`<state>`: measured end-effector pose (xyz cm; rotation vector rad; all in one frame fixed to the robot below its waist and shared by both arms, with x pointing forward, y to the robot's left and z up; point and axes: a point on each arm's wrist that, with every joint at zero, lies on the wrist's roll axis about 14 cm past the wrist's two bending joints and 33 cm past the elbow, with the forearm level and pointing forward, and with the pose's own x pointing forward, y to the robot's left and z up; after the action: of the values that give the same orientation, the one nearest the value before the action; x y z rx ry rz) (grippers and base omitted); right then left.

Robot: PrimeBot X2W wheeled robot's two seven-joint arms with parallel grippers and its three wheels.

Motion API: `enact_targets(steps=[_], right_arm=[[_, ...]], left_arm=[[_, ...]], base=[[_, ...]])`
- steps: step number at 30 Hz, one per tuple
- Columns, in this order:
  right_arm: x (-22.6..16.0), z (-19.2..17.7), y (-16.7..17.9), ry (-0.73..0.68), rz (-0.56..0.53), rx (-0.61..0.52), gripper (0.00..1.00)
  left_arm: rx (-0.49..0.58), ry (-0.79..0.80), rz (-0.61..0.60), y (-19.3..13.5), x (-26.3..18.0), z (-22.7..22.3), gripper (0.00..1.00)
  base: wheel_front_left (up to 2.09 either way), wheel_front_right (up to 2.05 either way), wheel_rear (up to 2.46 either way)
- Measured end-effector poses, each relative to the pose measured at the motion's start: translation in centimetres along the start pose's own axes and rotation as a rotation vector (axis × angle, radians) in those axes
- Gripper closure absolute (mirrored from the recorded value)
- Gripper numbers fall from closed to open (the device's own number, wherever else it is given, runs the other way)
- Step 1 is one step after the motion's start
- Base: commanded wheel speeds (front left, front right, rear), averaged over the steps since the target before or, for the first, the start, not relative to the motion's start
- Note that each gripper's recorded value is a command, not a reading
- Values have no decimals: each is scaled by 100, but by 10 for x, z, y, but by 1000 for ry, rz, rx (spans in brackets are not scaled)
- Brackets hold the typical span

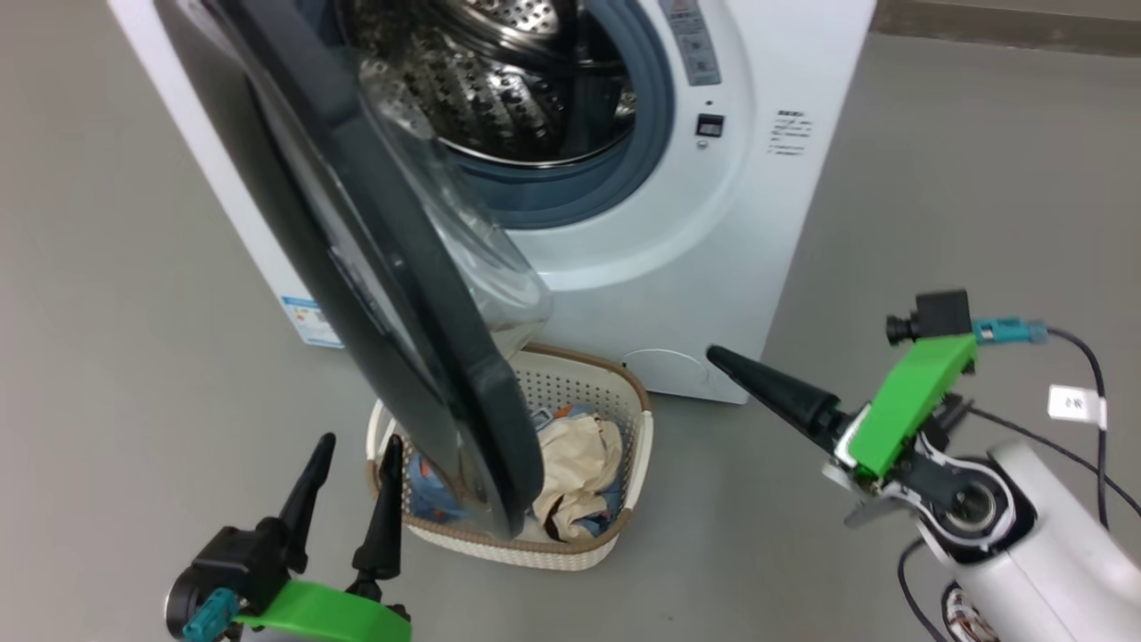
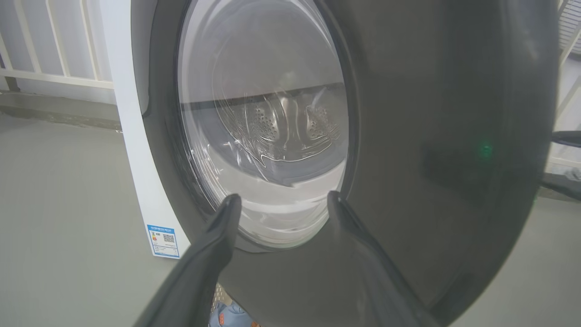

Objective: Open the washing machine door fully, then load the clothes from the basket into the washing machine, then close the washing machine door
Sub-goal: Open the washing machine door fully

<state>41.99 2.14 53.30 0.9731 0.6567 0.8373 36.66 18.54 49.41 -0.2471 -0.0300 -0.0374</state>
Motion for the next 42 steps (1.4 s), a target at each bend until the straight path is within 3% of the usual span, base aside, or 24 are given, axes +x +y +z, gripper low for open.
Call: enact_targets(steps=[13,23,29,35,42], right_arm=[[-58,14,-49,-240,-181,-49,0],[-91,29,-74,-437,-309,-265,0],[-105,23,-92,-439,-385,-416,0],[-117,62,-78,-552,-403,-584,0],[-126,55,-77,-576,-443,-697,0]], left_arm=[[-11,14,-21,-6,0,-6,0],[-14,15,-27,-9,-2,-7,0],[-15,8,-28,-9,-3,-5,0],[-16,14,-20,-7,-5,-7,0],[-17,10,-10,-4,-8,-6,0]], base=[[0,0,0],[0,0,0],[0,0,0],[0,0,0],[0,0,0]])
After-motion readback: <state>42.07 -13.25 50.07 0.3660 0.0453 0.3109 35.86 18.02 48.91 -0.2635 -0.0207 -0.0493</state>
